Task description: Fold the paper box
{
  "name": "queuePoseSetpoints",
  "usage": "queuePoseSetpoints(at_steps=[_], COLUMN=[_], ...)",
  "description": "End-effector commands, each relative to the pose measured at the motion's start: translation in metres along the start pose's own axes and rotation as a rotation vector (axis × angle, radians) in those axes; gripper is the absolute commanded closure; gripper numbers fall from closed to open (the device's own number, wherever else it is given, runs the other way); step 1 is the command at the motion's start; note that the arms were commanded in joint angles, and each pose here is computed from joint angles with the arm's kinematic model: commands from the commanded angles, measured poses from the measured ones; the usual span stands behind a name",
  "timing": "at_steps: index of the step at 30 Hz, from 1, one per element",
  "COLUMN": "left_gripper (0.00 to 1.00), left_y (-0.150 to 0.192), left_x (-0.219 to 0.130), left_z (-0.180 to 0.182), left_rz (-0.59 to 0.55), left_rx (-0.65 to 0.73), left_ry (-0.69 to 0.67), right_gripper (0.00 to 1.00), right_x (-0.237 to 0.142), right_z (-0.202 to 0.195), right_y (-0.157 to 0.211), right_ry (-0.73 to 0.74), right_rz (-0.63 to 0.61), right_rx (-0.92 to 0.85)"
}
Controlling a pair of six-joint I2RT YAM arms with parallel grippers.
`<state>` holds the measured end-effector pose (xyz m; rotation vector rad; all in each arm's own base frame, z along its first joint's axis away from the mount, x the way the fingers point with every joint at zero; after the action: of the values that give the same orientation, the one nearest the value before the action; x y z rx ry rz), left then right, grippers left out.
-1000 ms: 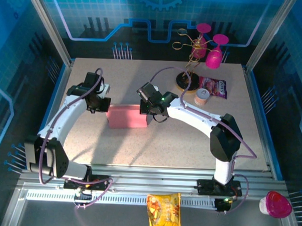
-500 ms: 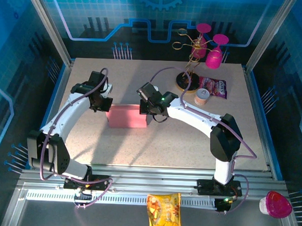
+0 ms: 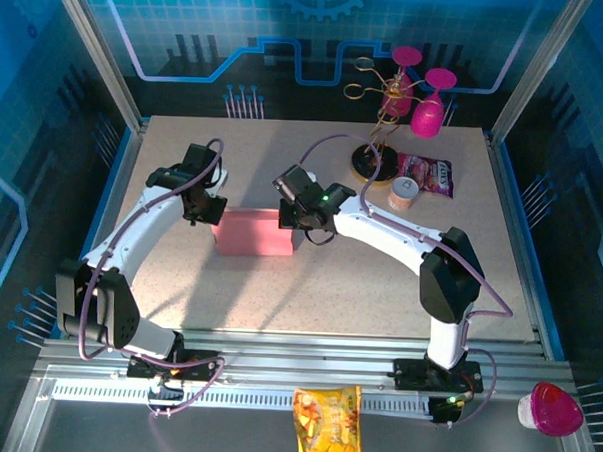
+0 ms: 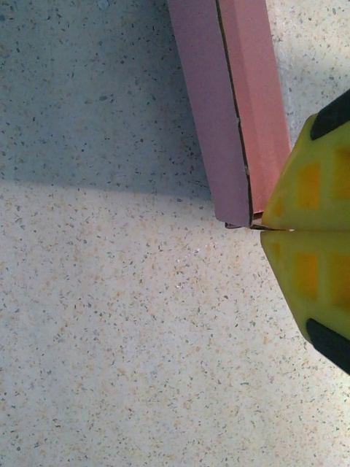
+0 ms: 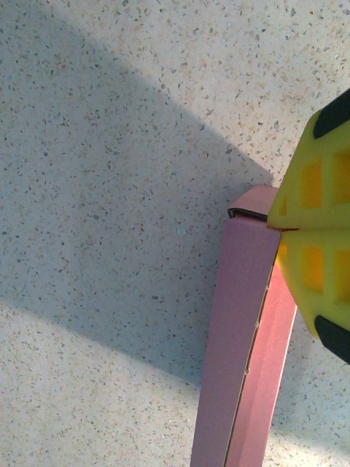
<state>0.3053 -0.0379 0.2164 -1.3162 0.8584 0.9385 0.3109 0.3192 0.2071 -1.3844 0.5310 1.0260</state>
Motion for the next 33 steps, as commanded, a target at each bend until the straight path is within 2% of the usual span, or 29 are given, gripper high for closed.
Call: queuePoseSetpoints(at_steps=[1, 9, 16, 31, 33], left_gripper=[1.00, 1.00, 1.00, 1.00, 0.89], left_y=[-0.003, 0.000, 0.012, 0.041, 0.043], left_x=[-0.006, -0.014, -0.007, -0.003, -0.006], left_z=[0.000, -0.009, -0.007, -0.009, -0.009], left_rz=[-0.007, 0.035, 0.057, -0.050, -0.052], left_rx=[-0.024, -0.137, -0.163, -0.358, -0.377], left_ry=[0.001, 0.124, 0.123, 0.210, 0.219], right_gripper=[1.00, 1.00, 1.00, 1.00, 1.00], right_x=[0.018, 0.019, 0.019, 0.016, 0.016], right_z=[-0.018, -0.018, -0.018, -0.015, -0.016], right_y=[0.023, 0.024, 0.025, 0.036, 0.039], right_ry=[0.094, 0.091, 0.090, 0.035, 0.034], right_rz=[0.132, 0.134, 0.137, 0.032, 0.030], right_rx=[-0.008, -0.006, -0.002, -0.052, -0.060])
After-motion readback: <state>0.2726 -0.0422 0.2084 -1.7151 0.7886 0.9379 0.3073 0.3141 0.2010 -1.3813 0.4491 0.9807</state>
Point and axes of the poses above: each hand's point on the last joint's axis, 136 mm out from that joint toward the fingers, its own x axis out along the fingers, its own z axis along the line the jaws close on, y = z × x, the point moved 7 cm from there along -x, back along the fingers, and after that the axes turned 9 degrees about -x, right-handed, at the moved point
